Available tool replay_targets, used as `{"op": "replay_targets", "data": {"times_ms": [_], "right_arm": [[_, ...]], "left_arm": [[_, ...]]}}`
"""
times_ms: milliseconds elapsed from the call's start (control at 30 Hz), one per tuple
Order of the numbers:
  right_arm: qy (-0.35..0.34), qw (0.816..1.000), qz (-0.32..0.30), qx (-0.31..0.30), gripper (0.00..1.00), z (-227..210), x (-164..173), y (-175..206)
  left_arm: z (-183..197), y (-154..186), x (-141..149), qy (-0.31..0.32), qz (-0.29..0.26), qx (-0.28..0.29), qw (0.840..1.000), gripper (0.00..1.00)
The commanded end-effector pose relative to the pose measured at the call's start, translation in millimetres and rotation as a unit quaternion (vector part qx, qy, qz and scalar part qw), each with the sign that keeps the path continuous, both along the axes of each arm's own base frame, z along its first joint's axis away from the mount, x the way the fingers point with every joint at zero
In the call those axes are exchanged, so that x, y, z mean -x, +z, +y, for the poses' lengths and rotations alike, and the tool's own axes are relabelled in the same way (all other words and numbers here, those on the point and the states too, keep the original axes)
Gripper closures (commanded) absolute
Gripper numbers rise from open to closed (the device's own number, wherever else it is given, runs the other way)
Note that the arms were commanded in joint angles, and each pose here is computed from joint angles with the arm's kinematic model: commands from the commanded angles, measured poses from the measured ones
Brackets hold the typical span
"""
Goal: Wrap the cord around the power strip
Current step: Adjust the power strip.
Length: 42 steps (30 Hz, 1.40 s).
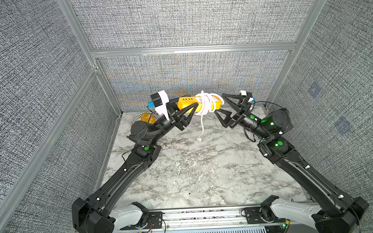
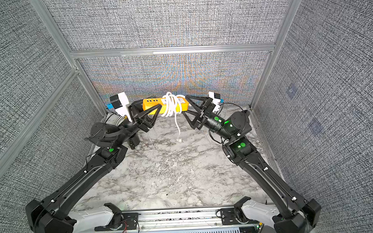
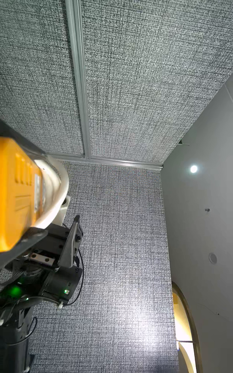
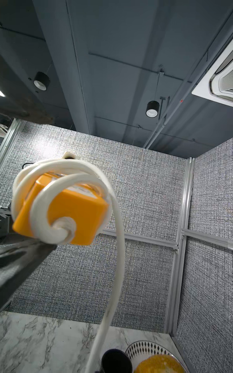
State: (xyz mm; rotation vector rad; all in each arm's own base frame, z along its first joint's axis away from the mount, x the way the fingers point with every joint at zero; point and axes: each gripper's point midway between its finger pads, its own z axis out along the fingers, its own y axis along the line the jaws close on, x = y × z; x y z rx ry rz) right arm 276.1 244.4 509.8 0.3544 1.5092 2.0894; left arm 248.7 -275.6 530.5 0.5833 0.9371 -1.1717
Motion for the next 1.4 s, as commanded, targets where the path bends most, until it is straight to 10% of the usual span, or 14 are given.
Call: {"op": "replay_targets", "data": {"times_ms": [0,467,867,967,1167,1367], "right_arm": [[-0.011,1.000,0.007,-0.013,0.21,-2,-5,3],[-0.016,0.998,0.052,-0.006,0.46,6,-21,-14],[-0.010,0.997,0.081,0.012,1.00,11,-26,-37],[-0.018,0.997,0.076,0.013,1.00,7,-27,-40],[-0.039,0.997,0.062,0.016,1.00,-4,-33,-48],[-0.055,0.997,0.048,0.021,1.00,-12,-39,-55]], "left_arm": [[7,18,16,-0.006,-0.048,0.027,0.998,1.00],[-4,2,21,-0.020,-0.061,-0.002,0.998,1.00],[-22,-39,14,-0.005,-0.056,-0.073,0.996,1.00],[-20,-48,11,0.012,-0.050,-0.085,0.995,1.00],[-6,-73,8,0.054,-0.007,-0.120,0.991,0.19],[17,-103,13,0.098,0.043,-0.161,0.981,0.01]]}}
